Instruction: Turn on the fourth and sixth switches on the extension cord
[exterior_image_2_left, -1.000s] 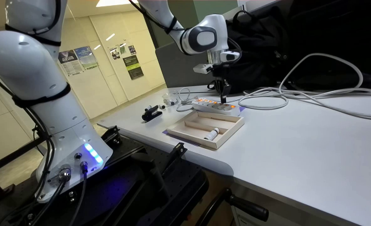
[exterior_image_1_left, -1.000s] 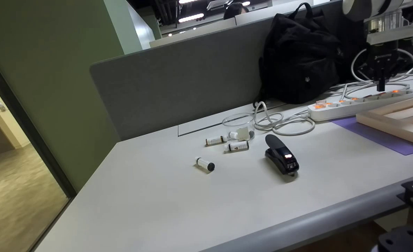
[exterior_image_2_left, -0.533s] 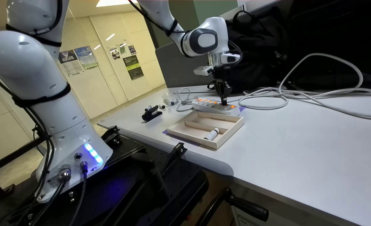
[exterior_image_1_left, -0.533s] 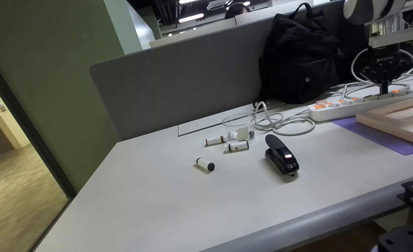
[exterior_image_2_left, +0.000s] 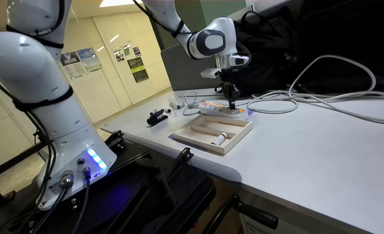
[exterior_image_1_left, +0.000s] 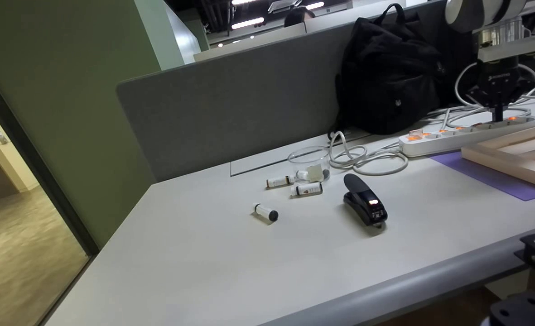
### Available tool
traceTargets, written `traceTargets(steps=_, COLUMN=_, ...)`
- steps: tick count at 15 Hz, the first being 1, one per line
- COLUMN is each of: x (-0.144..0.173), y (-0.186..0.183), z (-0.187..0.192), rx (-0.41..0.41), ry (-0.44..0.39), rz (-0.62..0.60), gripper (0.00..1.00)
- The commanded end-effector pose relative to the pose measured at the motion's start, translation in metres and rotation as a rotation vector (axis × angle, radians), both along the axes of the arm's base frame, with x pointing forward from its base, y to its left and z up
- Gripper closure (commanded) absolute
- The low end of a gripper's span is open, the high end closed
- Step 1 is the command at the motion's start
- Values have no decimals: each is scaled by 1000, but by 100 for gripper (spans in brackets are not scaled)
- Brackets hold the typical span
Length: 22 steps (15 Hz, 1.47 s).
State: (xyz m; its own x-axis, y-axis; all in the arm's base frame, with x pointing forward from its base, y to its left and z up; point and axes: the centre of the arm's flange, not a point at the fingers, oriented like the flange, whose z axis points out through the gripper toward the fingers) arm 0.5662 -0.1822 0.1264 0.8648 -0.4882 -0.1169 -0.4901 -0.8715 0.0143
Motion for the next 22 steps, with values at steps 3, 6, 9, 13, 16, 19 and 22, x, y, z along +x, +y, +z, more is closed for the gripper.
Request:
traceTargets(steps=3, x=1, y=-16, z=-22, rx=0, ry=13, rz=-32, gripper=100)
traceTargets(steps=6, x=-2, y=-21, z=-25, rx=10, ry=14, rz=-51, gripper=100)
traceTargets(steps=9, x=-6, y=-30, z=-26, rx=22, ry=8, rz=-86, gripper=100)
traceTargets(steps=13, x=-18, y=-55, z=-31, rx=71, ry=6, rz=-167, gripper=100)
traceTargets(steps=16, x=-22, y=-66, z=-34, rx=112, ry=-2, rz=-208, gripper=100)
traceTargets(steps=19, x=-21, y=-67, z=-35, rx=147, ry=-21, rz=-227, gripper=100)
traceTargets(steps=22, x=-17, y=-67, z=-27, rx=161, ry=-72, rz=-216, gripper=100)
